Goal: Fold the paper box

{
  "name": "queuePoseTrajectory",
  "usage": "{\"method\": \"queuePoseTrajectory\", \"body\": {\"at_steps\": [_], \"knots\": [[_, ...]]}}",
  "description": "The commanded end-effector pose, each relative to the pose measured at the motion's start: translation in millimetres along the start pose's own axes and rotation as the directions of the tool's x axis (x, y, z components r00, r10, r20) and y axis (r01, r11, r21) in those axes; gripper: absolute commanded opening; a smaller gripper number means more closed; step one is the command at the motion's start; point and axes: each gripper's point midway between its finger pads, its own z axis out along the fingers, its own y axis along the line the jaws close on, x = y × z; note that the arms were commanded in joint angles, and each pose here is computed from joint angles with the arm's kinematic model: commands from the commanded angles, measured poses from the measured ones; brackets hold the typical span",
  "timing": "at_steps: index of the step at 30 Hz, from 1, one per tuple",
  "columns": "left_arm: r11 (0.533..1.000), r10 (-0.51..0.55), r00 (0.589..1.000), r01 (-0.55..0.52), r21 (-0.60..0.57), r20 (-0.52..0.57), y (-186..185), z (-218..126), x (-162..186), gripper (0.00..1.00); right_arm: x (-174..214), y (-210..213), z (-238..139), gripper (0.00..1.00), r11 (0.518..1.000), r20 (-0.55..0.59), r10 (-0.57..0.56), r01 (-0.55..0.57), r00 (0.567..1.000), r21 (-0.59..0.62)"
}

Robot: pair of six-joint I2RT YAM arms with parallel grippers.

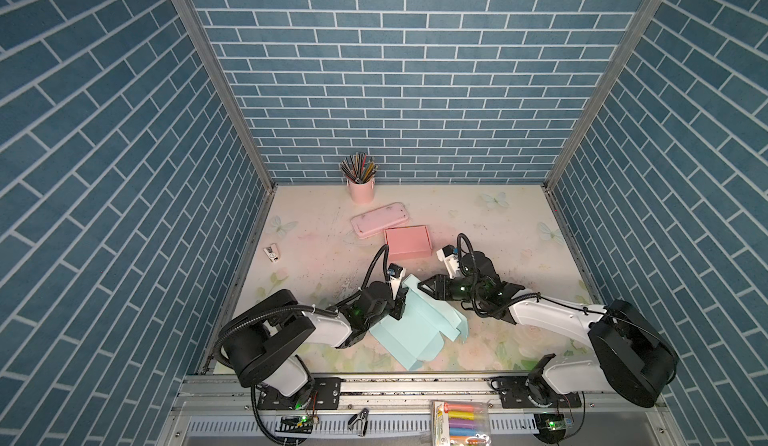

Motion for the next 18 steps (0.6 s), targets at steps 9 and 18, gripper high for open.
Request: {"method": "queuePoseTrajectory", "body": {"at_steps": [9, 18], "knots": [[1.000, -0.015, 0.999, 0.014, 0.005, 0.050, -4.3, -5.1, -15.5, 0.21, -5.0, 3.8, -5.6, 0.41, 0.999, 0.012, -0.034, 0.034, 0.999, 0.006], [1.000, -0.006, 0.998, 0.005, 0.010, 0.066, -7.2, -6.2, -25.3, 0.18, -3.9, 2.8, -6.9, 0.41, 0.999, 0.013, -0.033, 0.033, 0.999, 0.010]]}}
